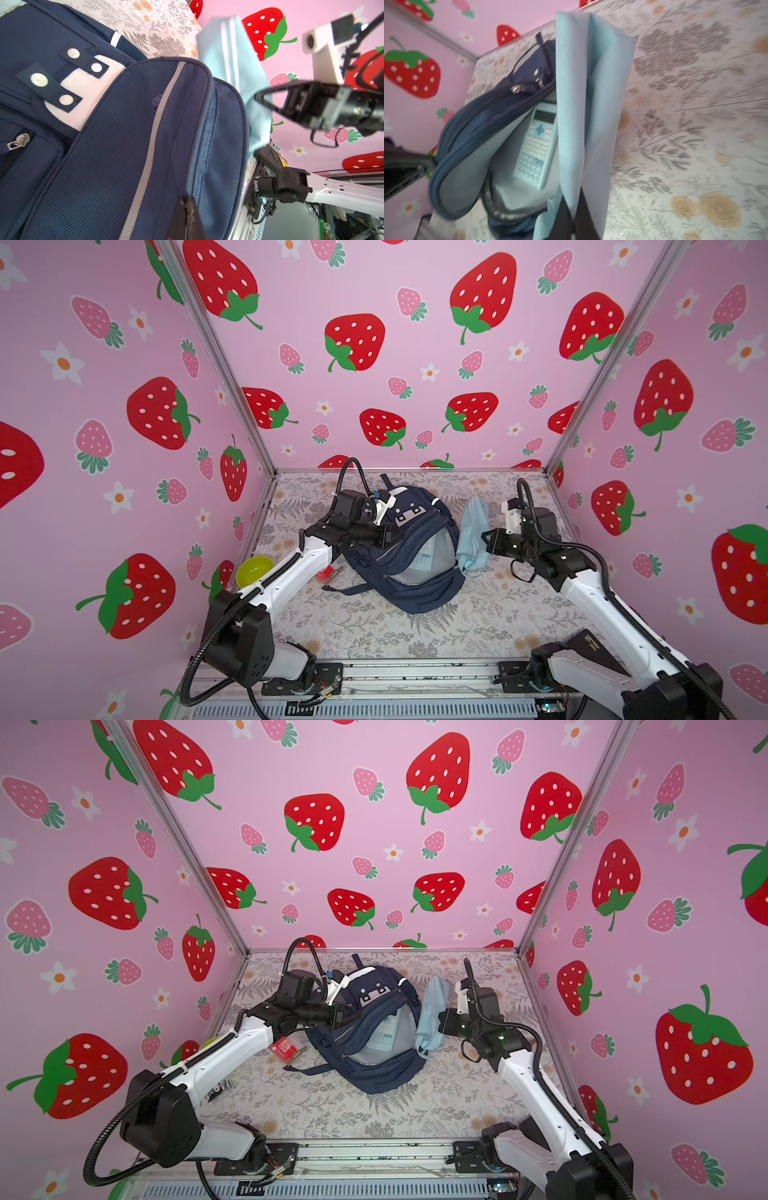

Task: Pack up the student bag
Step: 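Grasp the light-blue cloth pouch on the table with the right gripper, then push the light-blue pouch down into the backpack's main compartment with the right gripper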

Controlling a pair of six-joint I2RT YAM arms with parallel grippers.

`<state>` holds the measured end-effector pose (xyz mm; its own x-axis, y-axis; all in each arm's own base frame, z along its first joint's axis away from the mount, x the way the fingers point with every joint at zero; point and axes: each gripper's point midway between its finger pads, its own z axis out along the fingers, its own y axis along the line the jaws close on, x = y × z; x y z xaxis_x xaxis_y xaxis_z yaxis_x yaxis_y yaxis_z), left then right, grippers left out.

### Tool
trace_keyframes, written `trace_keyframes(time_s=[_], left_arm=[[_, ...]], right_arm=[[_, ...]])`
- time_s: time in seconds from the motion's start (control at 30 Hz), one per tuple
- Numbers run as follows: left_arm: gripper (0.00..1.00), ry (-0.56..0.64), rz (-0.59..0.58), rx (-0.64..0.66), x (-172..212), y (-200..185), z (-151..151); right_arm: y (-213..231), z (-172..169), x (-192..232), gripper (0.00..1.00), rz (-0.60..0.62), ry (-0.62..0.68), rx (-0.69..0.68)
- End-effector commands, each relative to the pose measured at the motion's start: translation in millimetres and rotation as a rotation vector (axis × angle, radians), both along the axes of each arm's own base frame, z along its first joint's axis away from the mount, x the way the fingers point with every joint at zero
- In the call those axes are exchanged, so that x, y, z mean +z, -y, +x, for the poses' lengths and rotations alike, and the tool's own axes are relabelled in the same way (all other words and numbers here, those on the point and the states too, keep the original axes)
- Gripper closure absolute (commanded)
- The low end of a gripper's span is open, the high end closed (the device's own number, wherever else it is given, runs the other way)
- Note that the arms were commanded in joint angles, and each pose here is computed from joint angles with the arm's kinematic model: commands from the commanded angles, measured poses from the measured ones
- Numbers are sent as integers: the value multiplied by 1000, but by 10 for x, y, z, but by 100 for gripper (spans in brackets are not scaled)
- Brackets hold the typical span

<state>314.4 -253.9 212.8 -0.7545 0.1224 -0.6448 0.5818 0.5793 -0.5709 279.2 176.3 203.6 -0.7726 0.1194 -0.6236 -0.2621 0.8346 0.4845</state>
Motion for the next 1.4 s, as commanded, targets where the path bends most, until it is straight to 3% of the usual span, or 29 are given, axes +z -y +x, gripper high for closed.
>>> trace_keyframes(time_s=[0.0,0.1,0.3,0.6,0.97,1.17,1.23,1.3,1.37], left_arm=[[100,73,-53,-1,226,-3,40],[100,67,-53,-3,213,1,41],[100,67,-47,-4,197,-14,22],[100,59,-63,-13,179,17,24],[100,58,-74,-21,175,26,2],[100,61,-87,-34,188,36,-27],[100,65,-85,-36,193,27,-32],[100,69,-80,-32,192,11,-32],[100,71,-81,-29,192,-7,-32]], right_arm=[[-233,-141,42,100,73,-20,69],[-419,-75,46,100,121,-16,93],[-604,51,-435,100,138,-161,52],[-1099,-22,-730,100,334,-299,95],[-1978,116,-507,100,542,-295,241],[-2223,115,-606,99,533,-296,270],[-2144,108,-672,81,491,-291,252],[-1960,99,-680,55,410,-250,211],[-1727,81,-684,45,299,-207,162]])
